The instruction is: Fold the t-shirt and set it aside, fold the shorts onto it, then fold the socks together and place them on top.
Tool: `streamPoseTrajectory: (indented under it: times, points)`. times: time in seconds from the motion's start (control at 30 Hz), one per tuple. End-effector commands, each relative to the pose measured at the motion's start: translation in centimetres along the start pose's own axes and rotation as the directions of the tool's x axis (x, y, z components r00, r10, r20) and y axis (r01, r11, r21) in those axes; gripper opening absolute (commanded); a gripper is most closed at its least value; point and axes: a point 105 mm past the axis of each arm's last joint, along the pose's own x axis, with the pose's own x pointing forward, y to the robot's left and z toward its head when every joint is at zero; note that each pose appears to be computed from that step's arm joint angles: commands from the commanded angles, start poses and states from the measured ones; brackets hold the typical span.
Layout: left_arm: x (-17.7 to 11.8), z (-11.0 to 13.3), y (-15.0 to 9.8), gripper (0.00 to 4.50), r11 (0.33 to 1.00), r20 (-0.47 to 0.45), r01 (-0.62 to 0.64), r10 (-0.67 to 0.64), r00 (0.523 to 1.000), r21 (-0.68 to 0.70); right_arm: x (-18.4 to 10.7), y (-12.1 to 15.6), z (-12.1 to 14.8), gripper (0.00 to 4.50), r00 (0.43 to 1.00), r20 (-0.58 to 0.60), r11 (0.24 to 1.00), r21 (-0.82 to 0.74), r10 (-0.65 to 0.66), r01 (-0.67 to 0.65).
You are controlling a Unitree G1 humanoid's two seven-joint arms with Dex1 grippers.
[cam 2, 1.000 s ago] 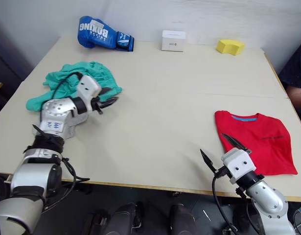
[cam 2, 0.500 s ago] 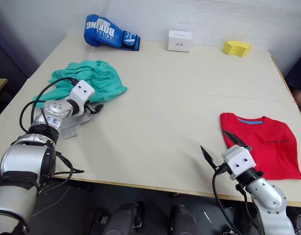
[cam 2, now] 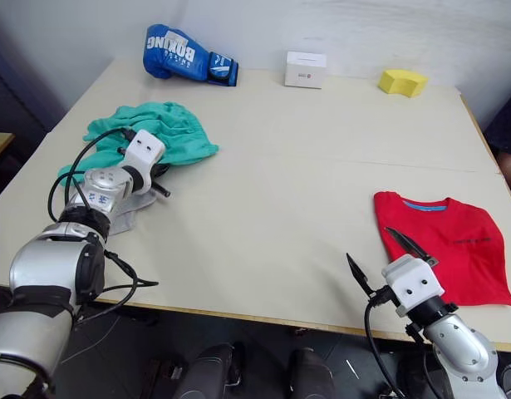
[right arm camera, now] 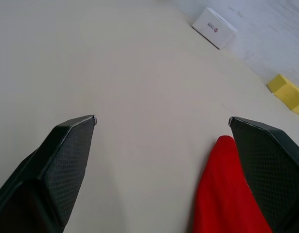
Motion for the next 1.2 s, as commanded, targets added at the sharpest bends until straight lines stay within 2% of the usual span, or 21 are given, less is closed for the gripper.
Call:
streamPoseTrajectory:
  times: [0.03,0.13,0.2,0.27,0.33,0.4,0.43,0.5,0.63,0.67,0.7,0.73,0.77,0.87,0.9,1.07,1.13,1.17,1.2]
  points:
    - [-0.1,6.6,0.0,0.03,0.996,0.215,0.056,-0.069,0.974,0.066,-0.3,-0.3,1.1,4.50,1.000,0.027,0.999,-0.029,-0.013,0.014]
    - [-0.7,11.3,-2.2,0.03,0.964,0.353,0.194,-0.248,0.902,0.182,0.1,-0.3,1.2,4.50,0.999,0.032,1.000,-0.030,-0.003,0.004]
    - [-1.3,13.1,-3.6,0.03,0.926,0.401,0.273,-0.361,0.842,0.260,0.3,-0.3,1.2,4.50,0.999,0.035,1.000,-0.029,0.002,-0.001]
    - [-2.1,14.3,-6.0,0.03,0.846,0.416,0.375,-0.518,0.747,0.380,0.7,-0.4,1.1,4.50,0.999,0.039,1.000,-0.029,0.011,-0.010]
    - [-3.2,14.7,-8.7,0.03,0.737,0.405,0.464,-0.665,0.627,0.491,1.2,-0.4,1.0,4.50,0.999,0.045,0.999,-0.027,0.022,-0.021]
    - [-4.1,14.1,-11.3,0.03,0.628,0.377,0.532,-0.773,0.511,0.568,1.6,-0.4,1.0,4.50,0.998,0.053,0.999,-0.028,0.040,-0.039]
    - [-4.4,13.7,-12.0,0.03,0.597,0.366,0.548,-0.799,0.478,0.586,1.8,-0.3,1.0,4.50,0.997,0.055,0.999,-0.029,0.046,-0.044]
    - [-4.9,11.4,-13.9,0.03,0.520,0.297,0.582,-0.848,0.439,0.625,2.1,-0.4,0.8,4.50,0.996,0.059,0.998,-0.031,0.060,-0.058]
    - [-5.8,7.3,-17.5,0.03,0.473,0.267,0.687,-0.881,0.391,0.552,2.7,-0.1,0.6,4.50,0.991,0.054,0.991,-0.066,0.124,-0.121]
    - [-6.1,6.7,-18.4,0.03,0.470,0.264,0.701,-0.882,0.389,0.537,2.7,-0.1,0.6,4.50,0.989,0.054,0.989,-0.071,0.137,-0.133]
    - [-6.0,6.5,-19.0,0.03,0.495,0.279,0.701,-0.869,0.409,0.513,2.8,-0.1,0.6,4.50,0.988,0.055,0.987,-0.072,0.146,-0.142]
    - [-5.9,6.3,-19.3,0.43,0.522,0.290,0.698,-0.853,0.434,0.490,2.9,-0.1,0.6,4.50,0.986,0.058,0.986,-0.070,0.157,-0.153]
    - [-5.9,6.1,-19.6,0.62,0.536,0.290,0.699,-0.844,0.450,0.475,3.0,0.0,0.7,4.50,0.984,0.062,0.984,-0.068,0.168,-0.164]
    - [-6.8,4.8,-20.6,1.57,0.521,0.258,0.705,-0.853,0.454,0.481,3.5,0.7,1.1,4.50,0.970,0.078,0.973,-0.043,0.231,-0.228]
    - [-7.0,4.4,-20.5,1.89,0.532,0.254,0.702,-0.846,0.469,0.474,3.8,1.0,1.5,4.50,0.963,0.090,0.967,-0.033,0.254,-0.252]
    - [-9.3,3.6,-17.4,3.49,0.649,0.307,0.673,-0.761,0.572,0.354,5.1,2.6,2.8,4.50,0.911,0.105,0.915,-0.100,0.400,-0.390]
    - [-11.1,2.7,-16.6,4.10,0.627,0.276,0.710,-0.779,0.563,0.320,6.0,3.0,2.8,4.50,0.890,0.100,0.892,-0.142,0.445,-0.430]
    - [-11.7,2.3,-16.0,4.40,0.641,0.263,0.703,-0.768,0.584,0.308,6.5,3.2,2.6,4.50,0.879,0.090,0.878,-0.161,0.468,-0.451]
    - [-12.2,1.7,-15.2,4.48,0.669,0.246,0.682,-0.743,0.622,0.295,7.1,3.4,2.3,4.50,0.868,0.075,0.863,-0.179,0.491,-0.473]
